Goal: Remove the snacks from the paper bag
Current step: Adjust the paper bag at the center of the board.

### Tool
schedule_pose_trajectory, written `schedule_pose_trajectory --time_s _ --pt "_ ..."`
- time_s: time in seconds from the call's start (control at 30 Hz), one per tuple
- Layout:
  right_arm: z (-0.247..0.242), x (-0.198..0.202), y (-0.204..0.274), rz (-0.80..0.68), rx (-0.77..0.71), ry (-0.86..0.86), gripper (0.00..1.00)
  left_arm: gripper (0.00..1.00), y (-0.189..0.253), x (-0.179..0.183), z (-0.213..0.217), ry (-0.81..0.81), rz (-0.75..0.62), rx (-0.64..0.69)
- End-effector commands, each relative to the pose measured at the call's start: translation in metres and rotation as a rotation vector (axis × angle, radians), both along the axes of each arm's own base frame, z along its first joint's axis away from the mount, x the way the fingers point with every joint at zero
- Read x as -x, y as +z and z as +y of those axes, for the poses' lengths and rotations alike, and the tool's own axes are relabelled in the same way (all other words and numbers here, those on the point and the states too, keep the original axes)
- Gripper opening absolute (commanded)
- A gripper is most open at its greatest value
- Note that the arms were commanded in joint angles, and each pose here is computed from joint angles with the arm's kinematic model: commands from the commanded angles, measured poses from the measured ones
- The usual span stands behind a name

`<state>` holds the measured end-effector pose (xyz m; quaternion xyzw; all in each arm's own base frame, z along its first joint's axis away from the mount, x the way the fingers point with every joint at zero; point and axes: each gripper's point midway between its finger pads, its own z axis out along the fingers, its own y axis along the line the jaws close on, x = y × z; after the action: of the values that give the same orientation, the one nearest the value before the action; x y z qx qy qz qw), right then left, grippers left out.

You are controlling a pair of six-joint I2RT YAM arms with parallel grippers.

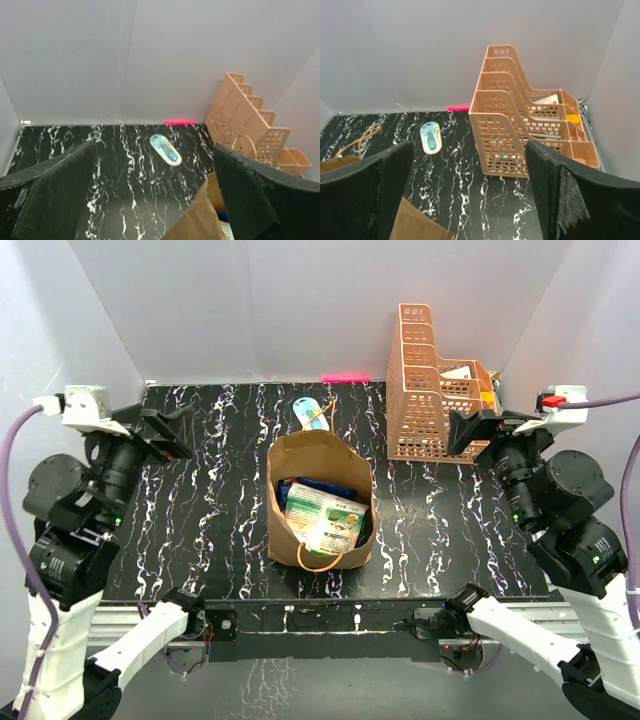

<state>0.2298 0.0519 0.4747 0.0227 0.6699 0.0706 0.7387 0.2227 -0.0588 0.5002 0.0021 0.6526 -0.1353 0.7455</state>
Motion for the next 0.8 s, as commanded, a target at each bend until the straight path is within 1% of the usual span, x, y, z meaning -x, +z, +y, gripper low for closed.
schedule_pose_trajectory --time_s 0.0,0.2,0.4,0.5,0.6,0.77 --pt "-0.004 -0.004 -0.026 0.083 -0.05 -0.033 0.98 0.98 -0.029 -0.022 -0.016 -0.043 0.091 0.004" --pt "-0.011 -0.008 -0.066 0.206 -0.137 -0.091 0.98 0.98 -0.078 -0.048 -0.041 -0.12 0.241 0.016" --pt "-0.006 -0.005 -0.1 0.302 -0.223 -0.071 0.98 0.98 -0.131 -0.069 -0.077 -0.258 0.426 0.07" --pt "-0.001 0.004 -0.109 0.318 -0.249 -0.022 0.98 0.98 -0.152 -0.077 -0.099 -0.351 0.517 0.122" --pt "0.01 0.015 -0.113 0.314 -0.255 0.071 0.98 0.98 -0.168 -0.081 -0.122 -0.459 0.596 0.191" --pt "0.023 0.031 -0.12 0.316 -0.282 0.175 0.98 0.98 -0.17 -0.082 -0.161 -0.678 0.672 0.325"
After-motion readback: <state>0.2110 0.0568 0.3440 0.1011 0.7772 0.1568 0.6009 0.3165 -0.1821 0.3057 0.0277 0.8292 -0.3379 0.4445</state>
